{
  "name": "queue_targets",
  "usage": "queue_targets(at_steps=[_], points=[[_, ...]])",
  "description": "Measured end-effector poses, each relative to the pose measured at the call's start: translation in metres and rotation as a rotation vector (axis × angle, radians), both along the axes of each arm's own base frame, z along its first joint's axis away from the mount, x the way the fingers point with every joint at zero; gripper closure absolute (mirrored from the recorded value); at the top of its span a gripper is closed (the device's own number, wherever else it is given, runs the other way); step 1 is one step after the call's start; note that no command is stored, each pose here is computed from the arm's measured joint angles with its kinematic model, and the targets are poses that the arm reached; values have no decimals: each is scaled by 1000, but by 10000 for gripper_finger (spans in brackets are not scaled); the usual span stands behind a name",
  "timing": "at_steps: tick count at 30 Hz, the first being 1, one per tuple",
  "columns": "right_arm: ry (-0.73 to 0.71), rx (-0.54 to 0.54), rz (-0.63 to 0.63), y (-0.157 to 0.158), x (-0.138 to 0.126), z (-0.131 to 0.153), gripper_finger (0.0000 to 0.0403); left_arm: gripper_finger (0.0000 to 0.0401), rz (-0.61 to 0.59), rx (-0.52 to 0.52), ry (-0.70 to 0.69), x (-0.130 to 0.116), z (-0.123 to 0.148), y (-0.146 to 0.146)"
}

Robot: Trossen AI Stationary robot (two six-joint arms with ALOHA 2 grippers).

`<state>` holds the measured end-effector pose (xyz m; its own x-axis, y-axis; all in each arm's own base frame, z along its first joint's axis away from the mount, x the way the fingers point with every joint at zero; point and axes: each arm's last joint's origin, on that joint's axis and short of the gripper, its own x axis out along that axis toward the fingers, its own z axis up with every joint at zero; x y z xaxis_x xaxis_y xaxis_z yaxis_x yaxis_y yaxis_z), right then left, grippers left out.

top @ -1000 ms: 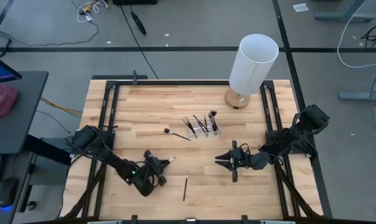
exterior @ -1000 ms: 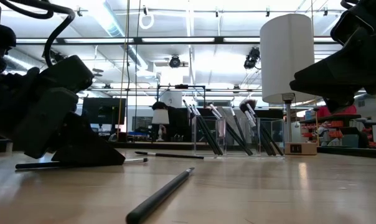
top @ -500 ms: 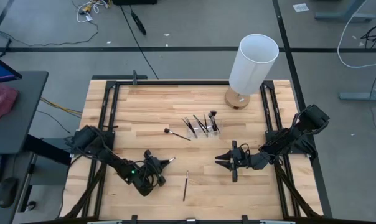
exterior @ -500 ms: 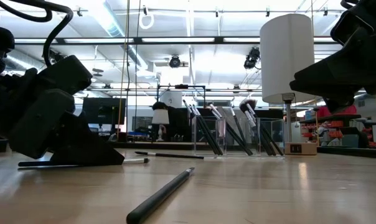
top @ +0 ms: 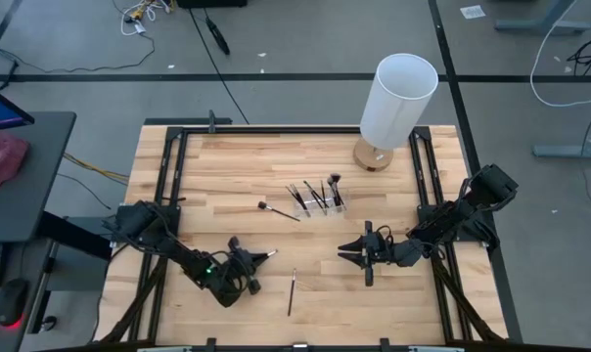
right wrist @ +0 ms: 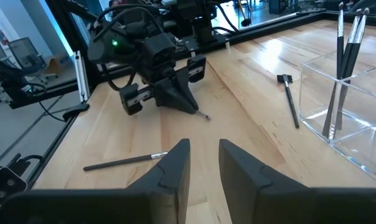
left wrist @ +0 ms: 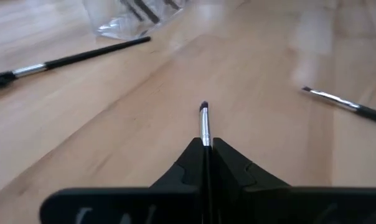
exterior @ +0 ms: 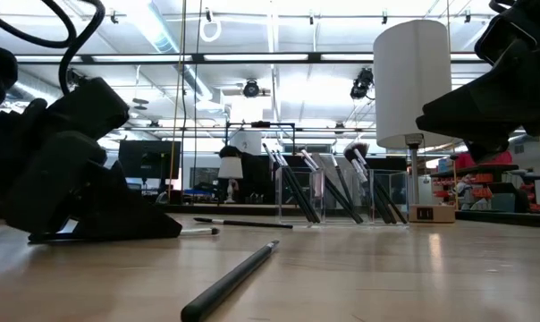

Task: Pick & Place Makeup Supplies
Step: Put the black makeup brush into the transparent organizer

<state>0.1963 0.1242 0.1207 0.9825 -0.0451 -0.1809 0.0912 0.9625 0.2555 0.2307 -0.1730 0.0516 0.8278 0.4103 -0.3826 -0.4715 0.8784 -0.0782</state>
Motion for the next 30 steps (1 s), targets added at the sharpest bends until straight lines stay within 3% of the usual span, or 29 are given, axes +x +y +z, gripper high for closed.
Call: queue_targets(at_steps=[21, 25, 30], points=[[-8, 21, 13, 1, 1, 1, 314, 381, -171, -13, -242, 34, 39, 0], [-7, -11, 94, 9, 9, 6, 313, 380, -218, -29, -331, 43, 51, 5], [1, -112, 100, 23, 30, 5, 294, 375, -277, -42, -424, 54, 64, 12]])
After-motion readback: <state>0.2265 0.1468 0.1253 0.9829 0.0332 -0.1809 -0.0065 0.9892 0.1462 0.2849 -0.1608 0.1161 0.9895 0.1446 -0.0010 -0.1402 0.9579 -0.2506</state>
